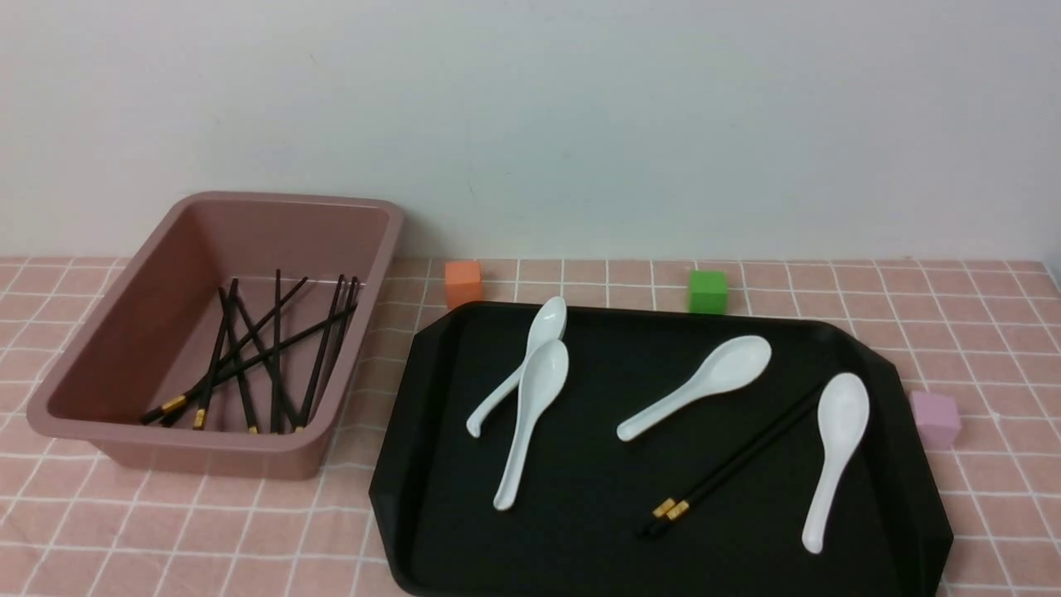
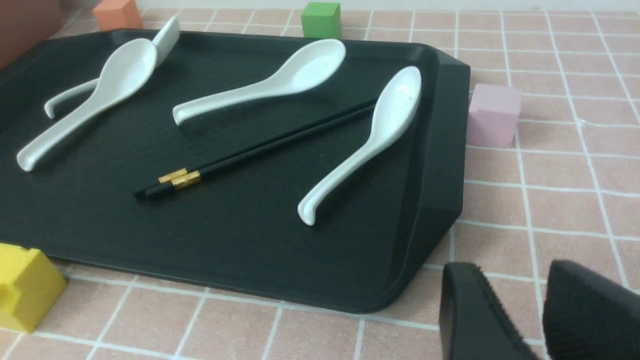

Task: On pink tablecloth take chopsticks from black tray and put them in box.

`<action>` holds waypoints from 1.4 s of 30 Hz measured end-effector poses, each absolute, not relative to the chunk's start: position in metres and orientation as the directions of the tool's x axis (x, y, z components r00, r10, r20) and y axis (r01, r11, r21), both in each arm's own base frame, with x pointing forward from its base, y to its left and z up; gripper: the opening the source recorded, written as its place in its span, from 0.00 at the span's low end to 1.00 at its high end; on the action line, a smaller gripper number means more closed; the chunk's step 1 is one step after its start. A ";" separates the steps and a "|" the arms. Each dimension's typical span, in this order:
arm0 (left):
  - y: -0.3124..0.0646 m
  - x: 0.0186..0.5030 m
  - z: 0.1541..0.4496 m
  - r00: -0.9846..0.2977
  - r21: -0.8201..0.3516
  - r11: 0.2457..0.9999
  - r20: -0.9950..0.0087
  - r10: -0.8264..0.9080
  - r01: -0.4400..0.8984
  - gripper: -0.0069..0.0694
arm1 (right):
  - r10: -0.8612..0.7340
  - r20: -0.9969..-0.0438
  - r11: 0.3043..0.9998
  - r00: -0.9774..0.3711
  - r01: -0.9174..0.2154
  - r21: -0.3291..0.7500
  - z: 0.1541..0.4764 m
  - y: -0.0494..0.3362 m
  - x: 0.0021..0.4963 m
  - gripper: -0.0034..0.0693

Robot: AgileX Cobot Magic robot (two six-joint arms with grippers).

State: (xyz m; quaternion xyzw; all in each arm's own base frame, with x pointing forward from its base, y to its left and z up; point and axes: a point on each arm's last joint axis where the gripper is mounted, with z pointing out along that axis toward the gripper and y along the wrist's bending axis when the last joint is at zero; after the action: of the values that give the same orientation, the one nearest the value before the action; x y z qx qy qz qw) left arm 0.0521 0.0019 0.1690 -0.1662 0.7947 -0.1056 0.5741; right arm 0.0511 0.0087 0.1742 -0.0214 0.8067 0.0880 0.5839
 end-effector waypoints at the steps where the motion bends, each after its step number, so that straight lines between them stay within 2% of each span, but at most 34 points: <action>1: 0.002 0.052 0.168 -0.287 -0.363 0.921 -0.875 -0.390 -0.145 0.07 | 0.068 -0.946 0.984 -0.317 -0.137 0.117 0.174 0.009 0.051 0.38; 42: 0.002 0.052 0.169 -0.284 -0.368 0.918 -0.873 -0.396 -0.148 0.07 | 0.068 -0.946 0.984 -0.317 -0.137 0.117 0.174 0.009 0.051 0.38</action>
State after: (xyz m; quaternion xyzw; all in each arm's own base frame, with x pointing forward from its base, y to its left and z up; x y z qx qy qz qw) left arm 0.0521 0.0019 0.1685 -0.1711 0.7940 -0.1082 0.5733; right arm 0.0511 0.0087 0.1742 -0.0214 0.8067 0.0880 0.5839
